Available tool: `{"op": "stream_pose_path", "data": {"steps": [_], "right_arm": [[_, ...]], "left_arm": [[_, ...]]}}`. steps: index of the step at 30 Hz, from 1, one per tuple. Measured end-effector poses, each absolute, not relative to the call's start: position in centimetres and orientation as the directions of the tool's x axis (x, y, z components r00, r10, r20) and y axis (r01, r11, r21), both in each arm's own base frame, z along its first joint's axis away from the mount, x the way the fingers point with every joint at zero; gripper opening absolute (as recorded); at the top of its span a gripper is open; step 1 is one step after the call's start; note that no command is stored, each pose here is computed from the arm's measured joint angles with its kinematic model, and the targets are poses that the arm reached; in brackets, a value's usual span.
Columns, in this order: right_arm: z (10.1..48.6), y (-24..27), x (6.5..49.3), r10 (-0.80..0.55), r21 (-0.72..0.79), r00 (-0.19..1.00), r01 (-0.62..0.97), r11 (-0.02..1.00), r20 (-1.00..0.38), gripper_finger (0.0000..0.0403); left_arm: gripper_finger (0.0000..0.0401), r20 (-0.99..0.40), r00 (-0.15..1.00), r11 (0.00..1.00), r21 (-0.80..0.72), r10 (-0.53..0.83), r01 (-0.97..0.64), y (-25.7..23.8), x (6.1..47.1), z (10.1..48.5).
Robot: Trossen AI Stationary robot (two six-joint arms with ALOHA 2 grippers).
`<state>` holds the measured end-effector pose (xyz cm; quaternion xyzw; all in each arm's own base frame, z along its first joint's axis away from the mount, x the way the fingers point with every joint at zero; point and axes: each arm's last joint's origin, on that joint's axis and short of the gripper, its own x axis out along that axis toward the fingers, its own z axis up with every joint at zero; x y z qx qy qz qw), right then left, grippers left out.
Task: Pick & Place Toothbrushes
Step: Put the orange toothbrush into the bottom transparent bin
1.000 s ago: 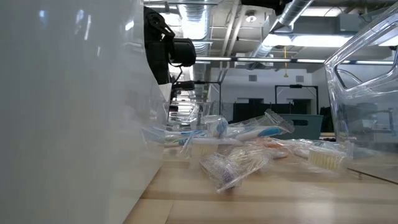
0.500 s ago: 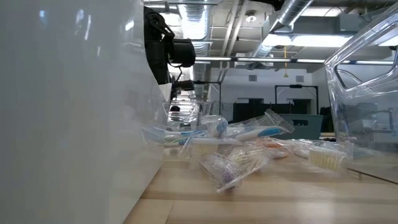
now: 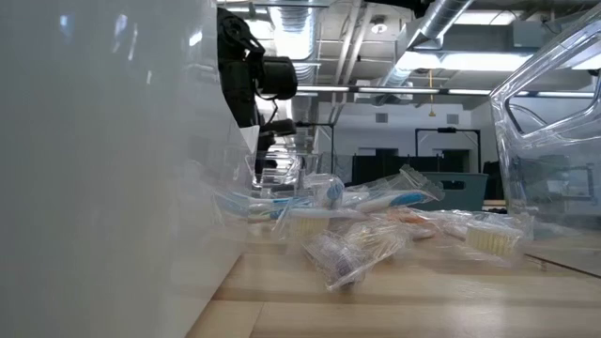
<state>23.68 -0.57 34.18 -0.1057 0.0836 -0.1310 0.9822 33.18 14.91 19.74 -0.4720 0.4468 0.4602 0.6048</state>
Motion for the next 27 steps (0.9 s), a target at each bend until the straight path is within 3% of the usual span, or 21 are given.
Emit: {"op": "stream_pose_path", "data": {"steps": [8, 18, 27], "right_arm": [[34.2, -0.6, 23.7, -0.275, -0.23, 0.952, 0.24, 0.943, -0.136, 0.001], [34.1, -0.3, 23.7, -0.265, -0.229, 0.954, 0.229, 0.946, -0.141, 0.001], [33.9, 0.6, 23.6, -0.226, -0.235, 0.96, 0.184, 0.954, -0.165, 0.001]], "left_arm": [[0.0152, -0.959, 0.235, 0.221, -0.197, 0.161, -0.955, 14.6, 32.8, 21.6], [0.0145, -0.867, 0.404, 0.366, -0.288, 0.292, -0.885, 13.2, 31.9, 26.9], [0.0138, -0.748, 0.478, 0.583, -0.153, 0.459, -0.798, 9.9, 32.6, 29.5]]}}
